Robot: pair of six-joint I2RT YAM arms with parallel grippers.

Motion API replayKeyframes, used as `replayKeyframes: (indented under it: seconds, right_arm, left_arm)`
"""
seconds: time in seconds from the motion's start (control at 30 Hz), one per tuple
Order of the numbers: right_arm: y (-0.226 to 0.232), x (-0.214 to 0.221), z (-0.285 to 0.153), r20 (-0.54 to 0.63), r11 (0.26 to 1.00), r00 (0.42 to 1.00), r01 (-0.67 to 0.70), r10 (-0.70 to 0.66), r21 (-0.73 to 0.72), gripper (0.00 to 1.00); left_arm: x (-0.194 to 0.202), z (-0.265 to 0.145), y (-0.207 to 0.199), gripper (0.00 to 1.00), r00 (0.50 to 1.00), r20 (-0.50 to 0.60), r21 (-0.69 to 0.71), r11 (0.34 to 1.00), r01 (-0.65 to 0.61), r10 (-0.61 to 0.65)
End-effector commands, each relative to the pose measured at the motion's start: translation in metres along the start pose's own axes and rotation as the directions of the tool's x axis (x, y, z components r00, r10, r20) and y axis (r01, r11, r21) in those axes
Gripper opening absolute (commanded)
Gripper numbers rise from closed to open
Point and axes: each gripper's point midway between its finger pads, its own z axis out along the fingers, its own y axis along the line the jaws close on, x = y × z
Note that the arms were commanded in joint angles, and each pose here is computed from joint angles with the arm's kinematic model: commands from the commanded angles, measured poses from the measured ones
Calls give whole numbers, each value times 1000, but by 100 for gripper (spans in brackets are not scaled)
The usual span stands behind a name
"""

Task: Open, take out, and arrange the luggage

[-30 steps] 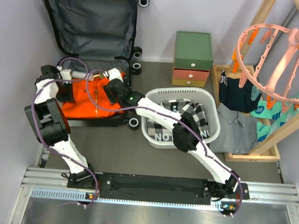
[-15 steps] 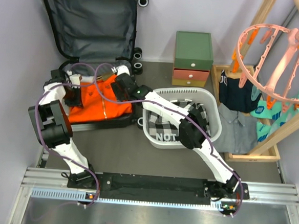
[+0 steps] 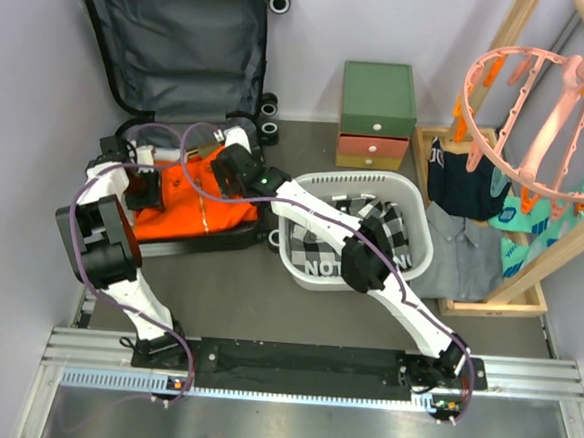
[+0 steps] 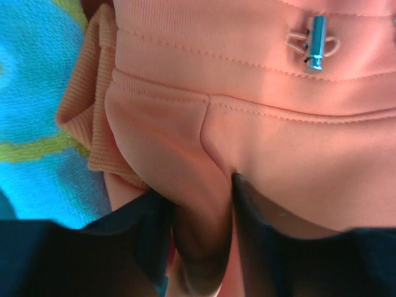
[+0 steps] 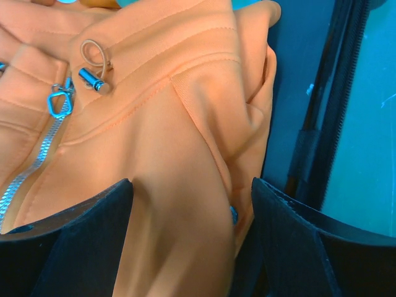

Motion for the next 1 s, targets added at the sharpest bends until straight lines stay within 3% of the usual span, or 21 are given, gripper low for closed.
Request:
replayKeyframes:
  seconds: [0.0,0.23,0.37,0.57,0.67,0.7,0.8,0.83,0.97]
  right_arm:
    - [-32,93,23,-245,984,964,134,-103,114,77]
    - [0,139,24,-370,994,923,93,-104,-49,76]
    - [26,134,19,-322,977,926,161,-199,-141,74]
    - [36,121,9,-295,973,933,163,-206,-164,46]
    - [30,127,11,-326,977,928,130,-179,-167,30]
    - [35,131,10,-341,974,925,102,-167,-201,18]
    - [34,121,7,-347,972,934,7,-89,-233,0]
    - [35,110,6,-320,972,945,-8,-70,-236,0]
    - [40,46,-20,-207,955,978,-52,-10,-292,0]
  left_arm:
    - [4,13,-1,51,999,-36,18,999,33,-32]
    - [17,33,-5,61,994,-99,53,997,58,-52]
    - [16,36,-15,62,992,-106,111,991,80,-68]
    - [20,41,-25,57,989,-133,170,981,90,-68]
    - [25,43,-33,45,985,-156,218,971,101,-67]
    - [25,43,-37,39,985,-159,237,966,100,-63]
    - [21,40,-49,11,985,-160,312,944,109,-61]
    - [19,36,-51,0,986,-153,330,938,109,-61]
    - [-6,11,-59,0,996,-68,376,923,82,-61]
